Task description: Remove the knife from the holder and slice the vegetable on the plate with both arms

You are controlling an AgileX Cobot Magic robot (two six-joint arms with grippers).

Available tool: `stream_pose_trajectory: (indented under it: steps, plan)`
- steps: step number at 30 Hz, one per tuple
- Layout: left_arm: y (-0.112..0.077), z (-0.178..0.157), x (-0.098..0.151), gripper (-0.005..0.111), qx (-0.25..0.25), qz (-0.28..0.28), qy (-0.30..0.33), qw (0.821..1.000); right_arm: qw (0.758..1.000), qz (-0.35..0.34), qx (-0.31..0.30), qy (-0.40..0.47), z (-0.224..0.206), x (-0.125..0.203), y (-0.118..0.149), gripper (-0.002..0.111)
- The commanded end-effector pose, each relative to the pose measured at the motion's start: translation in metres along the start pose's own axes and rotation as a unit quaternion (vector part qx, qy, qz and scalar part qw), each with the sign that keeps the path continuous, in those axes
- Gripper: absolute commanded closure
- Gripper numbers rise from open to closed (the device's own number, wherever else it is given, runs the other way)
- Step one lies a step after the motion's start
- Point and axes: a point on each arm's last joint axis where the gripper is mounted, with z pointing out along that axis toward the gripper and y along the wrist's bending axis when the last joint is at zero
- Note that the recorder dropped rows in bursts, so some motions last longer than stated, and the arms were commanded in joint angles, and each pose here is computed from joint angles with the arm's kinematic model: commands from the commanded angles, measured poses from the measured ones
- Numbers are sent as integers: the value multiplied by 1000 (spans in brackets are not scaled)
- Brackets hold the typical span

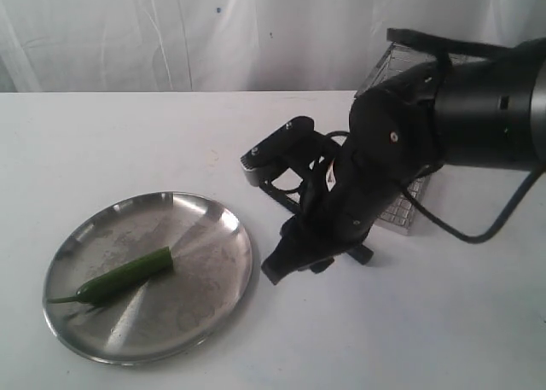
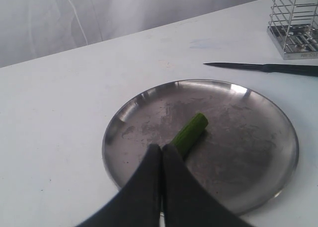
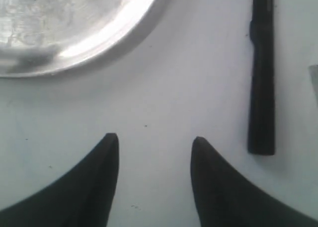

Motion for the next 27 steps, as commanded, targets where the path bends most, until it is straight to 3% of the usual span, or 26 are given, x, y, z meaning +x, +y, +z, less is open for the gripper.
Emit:
stream_pose_trajectory:
  steps: [1,5,10,18,27]
  plan:
    - [0,0,1,107,2,-3,0,1000,996,90,-4,5,17,26,6,65]
    - [0,0,1,107,2,-3,0,1000,991,133,0,-32,24,44,4,65]
    - [0,0,1,107,2,-3,0,1000,985,165,35,-42,31,55,-26,65]
    - [0,0,1,107,2,-3,0,1000,982,156,74,-71,32,57,-61,65]
    - [0,0,1,107,2,-3,0,1000,986,136,76,-67,55,49,-70,65]
